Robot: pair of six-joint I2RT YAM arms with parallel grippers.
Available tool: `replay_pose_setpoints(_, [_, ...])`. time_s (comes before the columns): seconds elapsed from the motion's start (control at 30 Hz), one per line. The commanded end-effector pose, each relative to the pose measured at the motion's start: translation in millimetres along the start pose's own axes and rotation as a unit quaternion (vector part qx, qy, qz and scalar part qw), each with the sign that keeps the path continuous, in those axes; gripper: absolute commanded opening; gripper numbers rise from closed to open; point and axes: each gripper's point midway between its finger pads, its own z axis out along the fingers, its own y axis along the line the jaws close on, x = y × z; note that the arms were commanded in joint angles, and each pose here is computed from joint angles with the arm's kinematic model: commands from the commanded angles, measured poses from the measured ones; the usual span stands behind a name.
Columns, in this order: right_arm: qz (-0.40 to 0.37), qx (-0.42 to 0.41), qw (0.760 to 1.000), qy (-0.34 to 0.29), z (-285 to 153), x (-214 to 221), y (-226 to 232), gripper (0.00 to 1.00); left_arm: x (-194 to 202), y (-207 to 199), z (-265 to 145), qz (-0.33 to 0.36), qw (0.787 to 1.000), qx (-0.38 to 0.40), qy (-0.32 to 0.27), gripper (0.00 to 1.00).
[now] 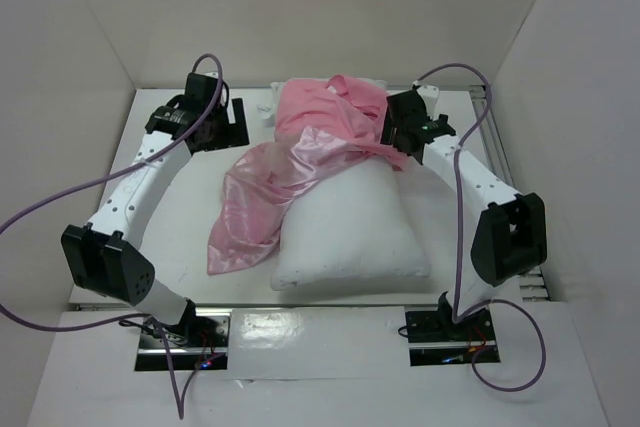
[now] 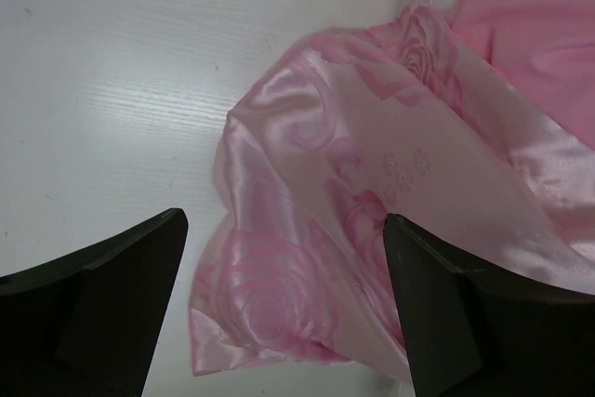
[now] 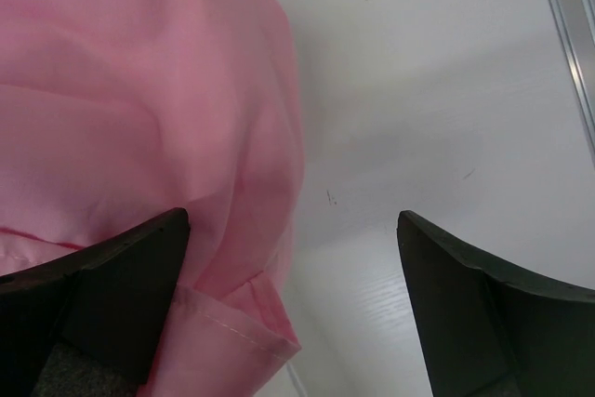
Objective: Put the pillow into the pillowcase
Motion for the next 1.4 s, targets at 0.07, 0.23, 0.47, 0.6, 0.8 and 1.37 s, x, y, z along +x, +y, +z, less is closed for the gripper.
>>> replay_pose_setpoints(0.07, [0.009, -0.039, 0.999, -0.009, -24, -9, 2, 1.00, -6, -28, -21, 0.000, 0.998, 0.065, -0.004, 1.00])
replay_pose_setpoints(0.23, [-0.014, -0.066, 0.998, -0.008, -46, -6, 2, 1.00, 1, -52, -25, 0.022, 0.993, 0.115, 0.003, 1.00])
replay_pose_setpoints(0.47, [-0.020, -0.129, 0.991, -0.003, -94, 3, -4, 1.00, 6, -111, -30, 0.063, 0.980, 0.190, 0.008, 1.00])
replay_pose_setpoints(0.6, [-0.034, -0.169, 0.985, 0.014, -119, 14, -2, 1.00, 10, -144, -27, 0.092, 0.974, 0.209, 0.010, 1.00])
replay_pose_setpoints(0.8, [-0.069, -0.278, 0.956, 0.059, -163, 52, 33, 1.00, 25, -195, -2, 0.084, 0.958, 0.269, 0.049, 1.00])
replay_pose_setpoints(1.37, [-0.020, -0.099, 0.989, 0.108, -102, 112, 30, 0.00, -164, -87, -103, -0.062, 0.954, 0.235, -0.179, 0.00])
